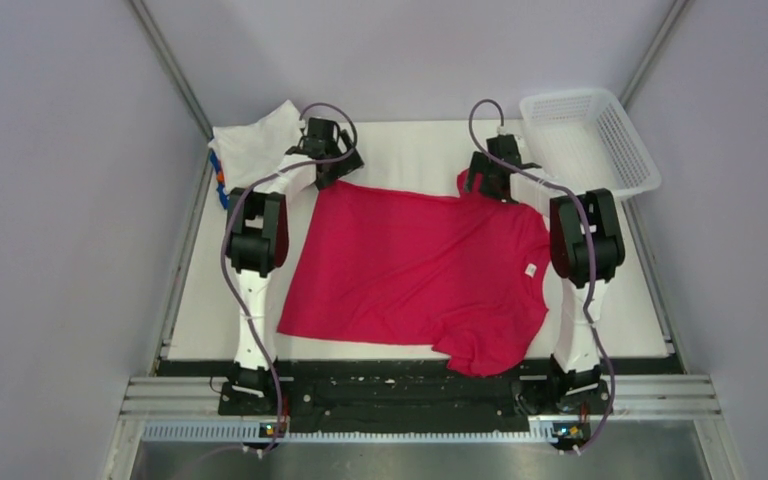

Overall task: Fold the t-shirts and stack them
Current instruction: Flatten out the tshirt

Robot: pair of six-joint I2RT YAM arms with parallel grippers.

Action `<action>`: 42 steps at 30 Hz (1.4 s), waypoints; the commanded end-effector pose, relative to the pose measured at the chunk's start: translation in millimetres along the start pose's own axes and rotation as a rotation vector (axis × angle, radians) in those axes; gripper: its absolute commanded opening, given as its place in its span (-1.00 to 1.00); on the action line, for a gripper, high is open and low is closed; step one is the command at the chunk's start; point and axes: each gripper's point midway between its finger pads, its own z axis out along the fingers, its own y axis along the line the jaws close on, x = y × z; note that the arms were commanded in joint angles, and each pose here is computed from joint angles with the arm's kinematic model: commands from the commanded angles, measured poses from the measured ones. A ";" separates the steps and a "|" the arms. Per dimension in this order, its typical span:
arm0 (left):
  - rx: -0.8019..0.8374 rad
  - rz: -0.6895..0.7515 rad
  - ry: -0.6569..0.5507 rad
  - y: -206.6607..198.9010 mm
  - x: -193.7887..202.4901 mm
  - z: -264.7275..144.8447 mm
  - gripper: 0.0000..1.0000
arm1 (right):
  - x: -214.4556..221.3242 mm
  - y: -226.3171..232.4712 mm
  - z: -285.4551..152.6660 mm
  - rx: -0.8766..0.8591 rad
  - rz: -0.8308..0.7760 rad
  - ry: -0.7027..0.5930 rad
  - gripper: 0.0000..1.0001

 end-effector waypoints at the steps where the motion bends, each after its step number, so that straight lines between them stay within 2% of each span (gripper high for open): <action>1: -0.053 -0.045 -0.015 10.3 -17.4 20.7 0.98 | 7.6 0.4 22.8 -0.012 -0.009 0.067 0.97; 8: -0.101 -0.108 -0.030 21.9 -33.3 43.8 0.97 | -17.5 4.2 49.6 -0.030 -0.004 0.053 0.97; 17: -0.153 -0.050 -0.140 16.9 -74.2 24.8 0.98 | -63.5 21.3 66.2 -0.061 -0.010 -0.026 0.97; 22: -0.107 -0.028 -0.210 0.1 -99.7 13.3 0.98 | -85.6 32.9 72.2 -0.094 -0.035 -0.076 0.97; 26: 0.014 0.007 -0.241 -32.7 -119.8 -8.0 0.98 | -110.7 43.1 58.2 -0.126 -0.063 -0.111 0.97; 29: 0.119 0.063 -0.221 -64.2 -115.8 -36.4 0.98 | -125.9 48.0 34.1 -0.147 -0.074 -0.143 0.98; 34: 0.133 0.170 -0.245 -89.0 -95.9 -93.7 0.98 | -124.3 58.9 -12.3 -0.194 -0.101 -0.173 0.98; 37: 0.129 0.167 -0.221 -84.4 -76.0 -120.4 0.98 | -107.3 56.9 -37.6 -0.188 -0.115 -0.164 0.97; 42: 0.091 0.207 -0.125 -53.4 -4.5 -132.7 0.98 | -51.3 44.1 -62.3 -0.164 -0.126 -0.128 0.97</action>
